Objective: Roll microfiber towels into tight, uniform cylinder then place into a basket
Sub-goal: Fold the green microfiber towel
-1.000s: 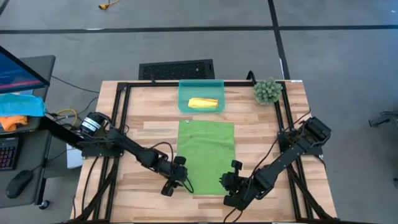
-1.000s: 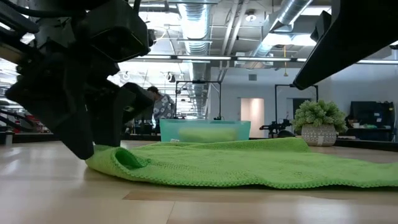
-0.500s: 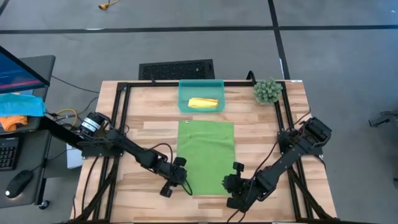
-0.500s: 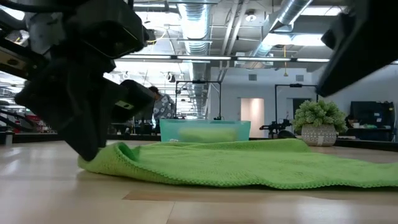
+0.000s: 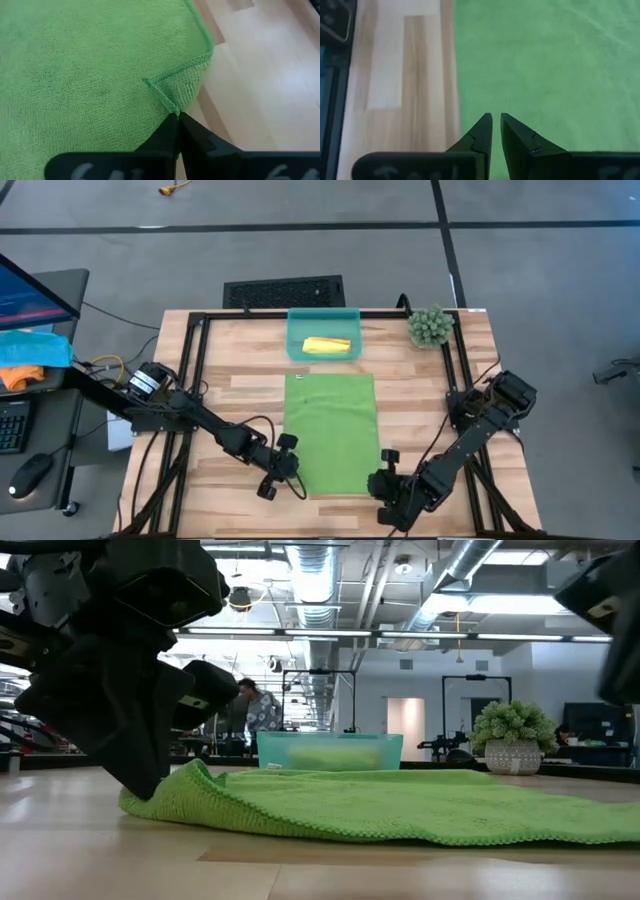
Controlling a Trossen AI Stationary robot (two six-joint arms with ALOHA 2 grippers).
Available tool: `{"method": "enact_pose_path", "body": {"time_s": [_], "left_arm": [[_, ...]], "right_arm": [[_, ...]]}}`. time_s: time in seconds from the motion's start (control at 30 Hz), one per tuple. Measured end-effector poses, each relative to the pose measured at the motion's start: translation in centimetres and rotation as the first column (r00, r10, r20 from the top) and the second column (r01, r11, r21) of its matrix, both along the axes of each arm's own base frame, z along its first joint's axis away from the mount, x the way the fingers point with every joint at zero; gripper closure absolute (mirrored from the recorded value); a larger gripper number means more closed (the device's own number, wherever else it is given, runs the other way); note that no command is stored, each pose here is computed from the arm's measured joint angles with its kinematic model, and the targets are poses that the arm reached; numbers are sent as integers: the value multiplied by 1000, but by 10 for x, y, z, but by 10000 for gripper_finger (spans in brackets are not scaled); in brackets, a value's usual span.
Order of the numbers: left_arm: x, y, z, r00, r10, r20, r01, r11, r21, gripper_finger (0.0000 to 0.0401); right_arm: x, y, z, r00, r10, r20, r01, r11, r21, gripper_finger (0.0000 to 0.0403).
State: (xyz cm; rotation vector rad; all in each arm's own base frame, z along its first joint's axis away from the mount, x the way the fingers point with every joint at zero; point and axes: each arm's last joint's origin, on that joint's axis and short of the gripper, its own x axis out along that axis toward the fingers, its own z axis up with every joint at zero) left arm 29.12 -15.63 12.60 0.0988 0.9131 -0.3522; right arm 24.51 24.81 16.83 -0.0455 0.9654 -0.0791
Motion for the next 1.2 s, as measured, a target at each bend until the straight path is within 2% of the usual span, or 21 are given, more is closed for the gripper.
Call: {"method": "enact_pose_path", "body": {"time_s": [0.2,0.33,0.57,0.7,0.83,1.03,1.13,1.2], "left_arm": [[-6,-7,6,999,39,20,-39,999,13,400],[-9,-11,12,998,46,49,-47,999,22,401],[-12,-8,17,997,64,48,-66,997,48,401],[-12,-6,17,996,74,45,-77,995,59,401],[-13,-5,15,996,87,22,-88,994,62,401],[-15,-4,14,995,101,-2,-101,993,69,401],[-15,-4,14,995,101,-3,-100,993,69,401],[-15,-4,14,994,106,-4,-106,992,66,401]], "right_arm": [[-8,13,-20,999,-1,-34,0,1000,-12,340],[-6,14,-40,997,-6,-75,2,999,-54,340],[3,14,-49,994,-13,-106,15,1000,22,333],[6,11,-48,992,-29,-122,35,998,47,301],[8,10,-47,988,-15,-154,27,997,72,248],[19,9,-33,958,53,-282,7,978,210,184],[21,9,-29,957,79,-280,-19,977,213,170],[18,5,-31,948,56,-312,-2,985,171,169]]}}
